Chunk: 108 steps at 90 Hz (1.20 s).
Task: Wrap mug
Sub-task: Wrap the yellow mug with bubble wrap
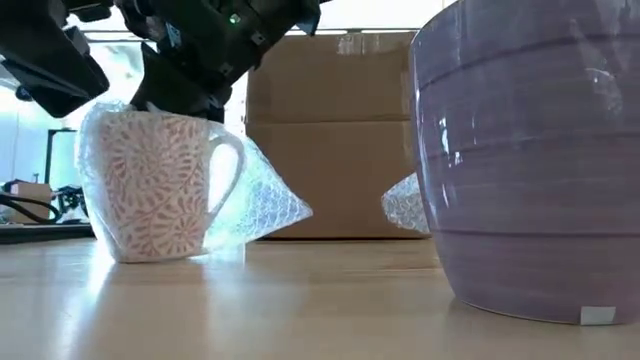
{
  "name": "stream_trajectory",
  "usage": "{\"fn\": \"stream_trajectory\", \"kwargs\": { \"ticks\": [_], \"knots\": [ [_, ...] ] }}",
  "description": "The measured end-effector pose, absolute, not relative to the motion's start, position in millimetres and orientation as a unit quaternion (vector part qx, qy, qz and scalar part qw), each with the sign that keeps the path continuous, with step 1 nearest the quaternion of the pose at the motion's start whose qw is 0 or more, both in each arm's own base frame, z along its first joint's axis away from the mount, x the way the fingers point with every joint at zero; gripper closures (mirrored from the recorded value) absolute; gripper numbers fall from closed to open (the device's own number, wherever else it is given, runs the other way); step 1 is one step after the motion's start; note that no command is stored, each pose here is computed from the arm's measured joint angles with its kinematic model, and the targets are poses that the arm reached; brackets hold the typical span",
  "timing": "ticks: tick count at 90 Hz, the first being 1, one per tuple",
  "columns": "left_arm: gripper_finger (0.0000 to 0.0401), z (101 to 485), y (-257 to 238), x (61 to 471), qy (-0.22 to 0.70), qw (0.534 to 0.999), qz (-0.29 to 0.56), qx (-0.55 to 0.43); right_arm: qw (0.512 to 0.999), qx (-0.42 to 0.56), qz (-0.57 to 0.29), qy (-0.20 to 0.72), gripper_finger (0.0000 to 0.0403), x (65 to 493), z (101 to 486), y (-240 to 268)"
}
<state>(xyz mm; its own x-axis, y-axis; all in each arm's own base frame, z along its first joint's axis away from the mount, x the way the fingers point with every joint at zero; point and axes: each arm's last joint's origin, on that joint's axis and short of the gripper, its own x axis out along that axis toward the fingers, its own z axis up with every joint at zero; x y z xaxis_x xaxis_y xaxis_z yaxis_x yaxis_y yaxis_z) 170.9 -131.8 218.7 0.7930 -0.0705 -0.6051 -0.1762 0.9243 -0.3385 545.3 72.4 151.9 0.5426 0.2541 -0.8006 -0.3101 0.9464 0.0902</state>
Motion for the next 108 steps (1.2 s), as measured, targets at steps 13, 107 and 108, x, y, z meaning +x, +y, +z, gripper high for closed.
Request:
{"fn": "stream_trajectory", "kwargs": {
  "ticks": [13,107,108],
  "knots": [
    [0.0401,206.8,-129.1,176.5,0.322,0.93,0.052,-0.17,0.88,-0.031,0.16,0.446,0.0403,546.5,150.8,72.3],
    [0.0401,197.8,-125.2,186.0,0.325,0.928,0.071,-0.169,0.883,-0.028,0.162,0.439,0.0403,529.0,204.8,78.7],
    [0.0401,197.8,-125.2,185.9,0.325,0.928,0.071,-0.169,0.884,-0.028,0.163,0.437,0.0403,529.6,204.1,79.0]
  ]
}}
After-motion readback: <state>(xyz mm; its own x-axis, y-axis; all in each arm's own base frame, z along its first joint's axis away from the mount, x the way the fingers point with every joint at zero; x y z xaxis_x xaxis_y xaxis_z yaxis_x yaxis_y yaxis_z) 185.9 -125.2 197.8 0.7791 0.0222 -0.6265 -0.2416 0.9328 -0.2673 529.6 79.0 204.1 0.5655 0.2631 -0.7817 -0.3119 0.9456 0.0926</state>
